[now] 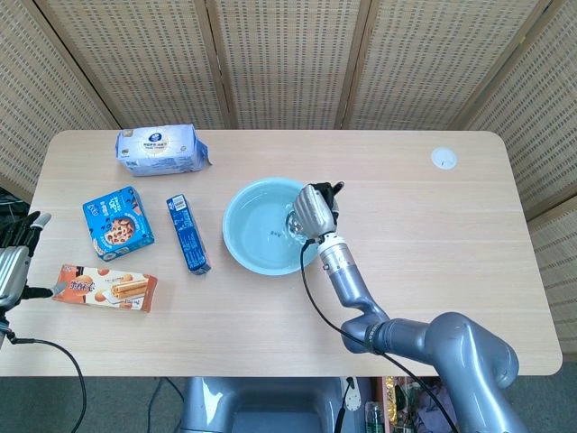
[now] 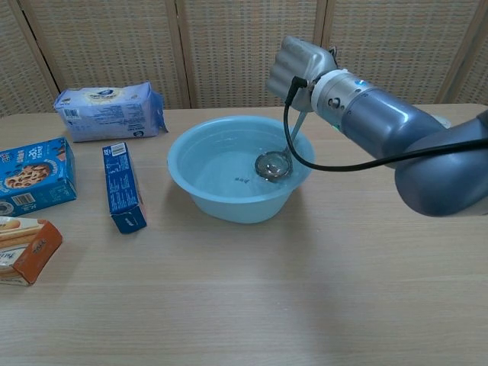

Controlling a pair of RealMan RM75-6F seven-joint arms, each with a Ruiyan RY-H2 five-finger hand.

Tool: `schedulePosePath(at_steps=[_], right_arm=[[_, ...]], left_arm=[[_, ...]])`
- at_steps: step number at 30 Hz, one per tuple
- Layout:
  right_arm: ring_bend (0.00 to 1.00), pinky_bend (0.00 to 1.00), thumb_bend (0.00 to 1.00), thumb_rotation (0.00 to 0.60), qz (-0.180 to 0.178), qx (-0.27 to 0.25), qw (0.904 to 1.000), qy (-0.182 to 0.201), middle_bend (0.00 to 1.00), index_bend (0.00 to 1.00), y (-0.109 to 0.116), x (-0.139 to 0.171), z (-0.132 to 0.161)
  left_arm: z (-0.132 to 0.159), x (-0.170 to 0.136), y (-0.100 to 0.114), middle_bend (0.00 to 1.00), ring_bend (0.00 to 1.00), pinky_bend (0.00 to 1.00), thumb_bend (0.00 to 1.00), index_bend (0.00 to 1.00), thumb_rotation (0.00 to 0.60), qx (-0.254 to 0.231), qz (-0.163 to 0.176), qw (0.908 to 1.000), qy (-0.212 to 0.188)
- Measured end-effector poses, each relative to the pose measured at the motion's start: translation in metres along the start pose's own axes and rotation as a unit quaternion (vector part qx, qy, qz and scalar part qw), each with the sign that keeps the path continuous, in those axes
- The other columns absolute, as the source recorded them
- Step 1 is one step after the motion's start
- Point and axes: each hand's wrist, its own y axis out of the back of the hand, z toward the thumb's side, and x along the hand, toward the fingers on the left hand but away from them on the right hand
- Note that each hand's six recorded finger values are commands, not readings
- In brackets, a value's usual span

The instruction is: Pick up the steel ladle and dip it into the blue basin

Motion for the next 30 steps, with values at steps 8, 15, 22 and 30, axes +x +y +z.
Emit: schedulePosePath(at_steps=[8, 15, 22, 30], right_arm=[[0.89, 1.0, 0.85, 0.6, 0.06, -0.097, 0.9935, -0.004, 0.93, 0.75, 0.0, 0.004, -0.004], [0.89, 1.0, 0.85, 0.6, 0.152, -0.203, 0.9673, -0.002, 0.93, 0.75, -0.007, 0.009, -0.009], [0.89, 1.0, 0.85, 0.6, 0.224, -0.294, 0.9292, -0.002, 0.93, 0.75, -0.008, 0.013, -0.02], [0.89, 1.0, 0.85, 0.6, 0.252, -0.353, 0.9008, -0.016, 0.93, 0.75, -0.003, 0.01, -0.046]], left_arm=[[0.0, -0.001, 0.0, 0.0, 0.0, 0.0, 0.0, 0.0, 0.6, -0.001, 0.0, 1.0, -0.001], [0.0, -0.002, 0.001, 0.0, 0.0, 0.0, 0.0, 0.0, 0.6, -0.002, 0.0, 1.0, -0.002], [0.0, -0.002, 0.0, 0.0, 0.0, 0.0, 0.0, 0.0, 0.6, -0.003, -0.001, 1.0, -0.002], [0.0, -0.001, 0.0, 0.0, 0.0, 0.0, 0.0, 0.0, 0.6, -0.004, -0.003, 1.0, 0.0]])
